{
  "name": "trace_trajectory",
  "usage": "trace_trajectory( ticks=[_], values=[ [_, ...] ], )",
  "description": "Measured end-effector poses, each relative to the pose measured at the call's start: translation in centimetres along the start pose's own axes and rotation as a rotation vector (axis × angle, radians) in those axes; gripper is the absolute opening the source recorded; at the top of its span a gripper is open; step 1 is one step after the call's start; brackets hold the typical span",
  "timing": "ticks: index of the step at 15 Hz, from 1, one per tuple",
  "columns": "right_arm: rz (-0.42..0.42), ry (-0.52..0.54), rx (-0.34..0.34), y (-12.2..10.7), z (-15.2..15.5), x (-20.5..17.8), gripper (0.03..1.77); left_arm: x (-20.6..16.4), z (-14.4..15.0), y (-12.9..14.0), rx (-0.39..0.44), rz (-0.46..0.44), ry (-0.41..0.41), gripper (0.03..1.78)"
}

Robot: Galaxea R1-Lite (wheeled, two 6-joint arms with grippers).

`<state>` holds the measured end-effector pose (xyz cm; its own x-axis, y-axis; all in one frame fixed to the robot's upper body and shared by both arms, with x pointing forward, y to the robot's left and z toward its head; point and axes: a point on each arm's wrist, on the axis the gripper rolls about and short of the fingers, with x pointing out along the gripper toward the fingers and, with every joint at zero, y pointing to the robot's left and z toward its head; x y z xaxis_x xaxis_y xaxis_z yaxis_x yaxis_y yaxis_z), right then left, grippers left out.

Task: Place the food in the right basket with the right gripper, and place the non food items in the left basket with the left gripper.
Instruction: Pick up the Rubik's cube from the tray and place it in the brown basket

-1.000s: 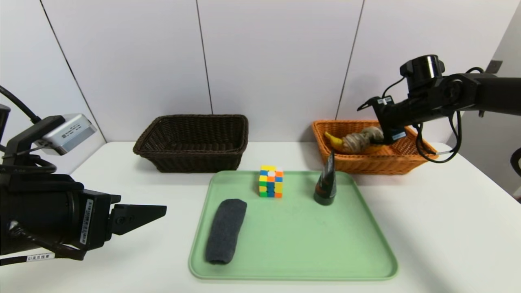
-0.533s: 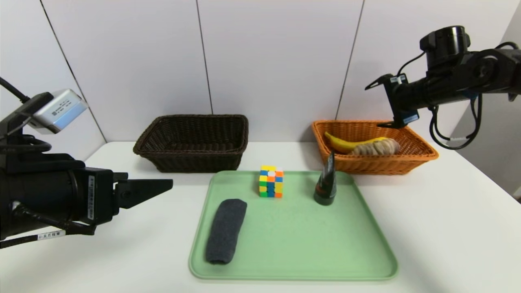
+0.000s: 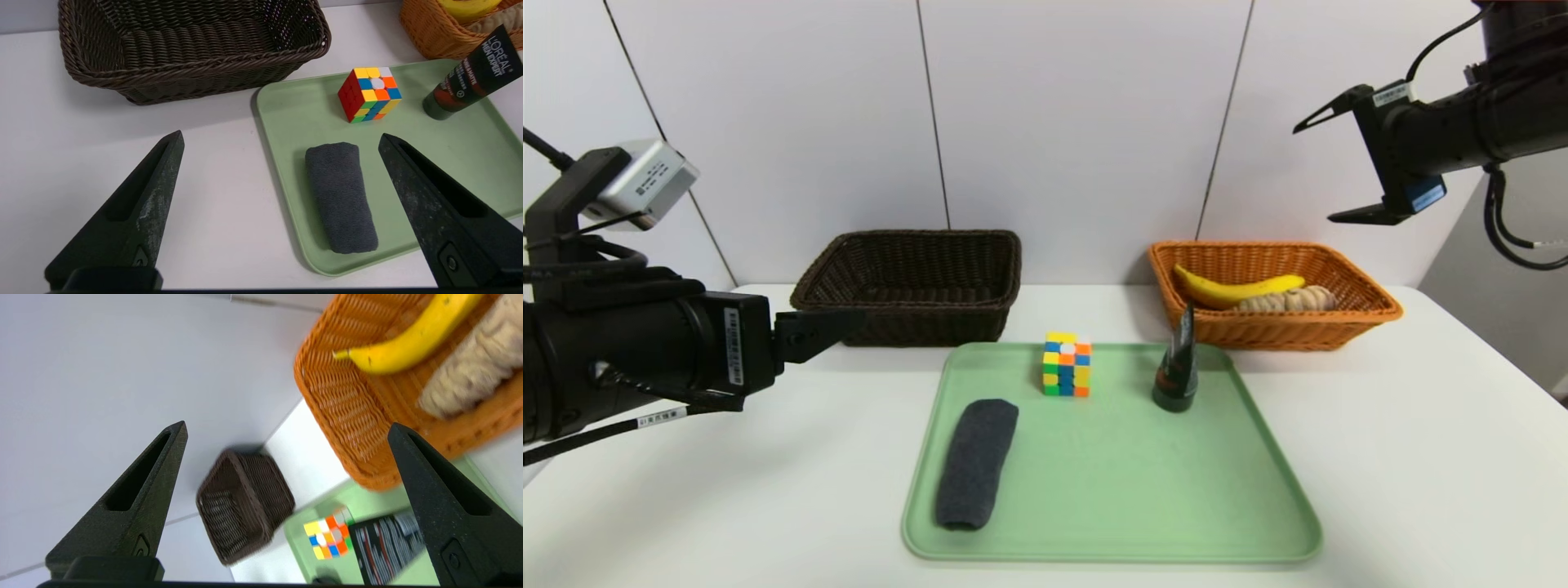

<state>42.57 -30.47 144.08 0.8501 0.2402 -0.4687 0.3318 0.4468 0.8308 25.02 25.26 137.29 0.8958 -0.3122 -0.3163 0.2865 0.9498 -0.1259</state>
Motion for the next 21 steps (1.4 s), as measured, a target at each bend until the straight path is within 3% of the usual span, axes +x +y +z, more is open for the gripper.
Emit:
trace_trajectory(
  ticks=[5,8,10,12,17,21],
  values=[
    [-0.023,0.072,-0.15,0.6,-2.8,-6.0,1.7,0.2,1.2,-1.0,0.031,-0.025,-0.03,1.69],
    [-0.092,0.064,-0.373,-0.9,-4.3,-9.1,1.7,1.8,1.2,-1.9,0.111,0.007,-0.041,1.69],
    [-0.163,0.028,-0.552,-2.6,-5.1,-10.6,1.7,2.9,1.4,-3.1,0.124,-0.033,-0.079,1.69],
    [-0.185,0.008,-0.669,-4.2,-5.8,-11.6,1.7,4.4,1.5,-4.6,0.135,-0.067,-0.057,1.69],
    [-0.149,-0.047,-0.701,-6.8,-6.8,-11.7,1.7,9.3,2.1,-9.4,0.091,-0.067,0.021,1.69],
    [-0.143,-0.088,-0.73,-8.7,-7.4,-10.2,1.7,13.9,0.2,-14.2,0.085,-0.042,0.085,1.69]
  ],
)
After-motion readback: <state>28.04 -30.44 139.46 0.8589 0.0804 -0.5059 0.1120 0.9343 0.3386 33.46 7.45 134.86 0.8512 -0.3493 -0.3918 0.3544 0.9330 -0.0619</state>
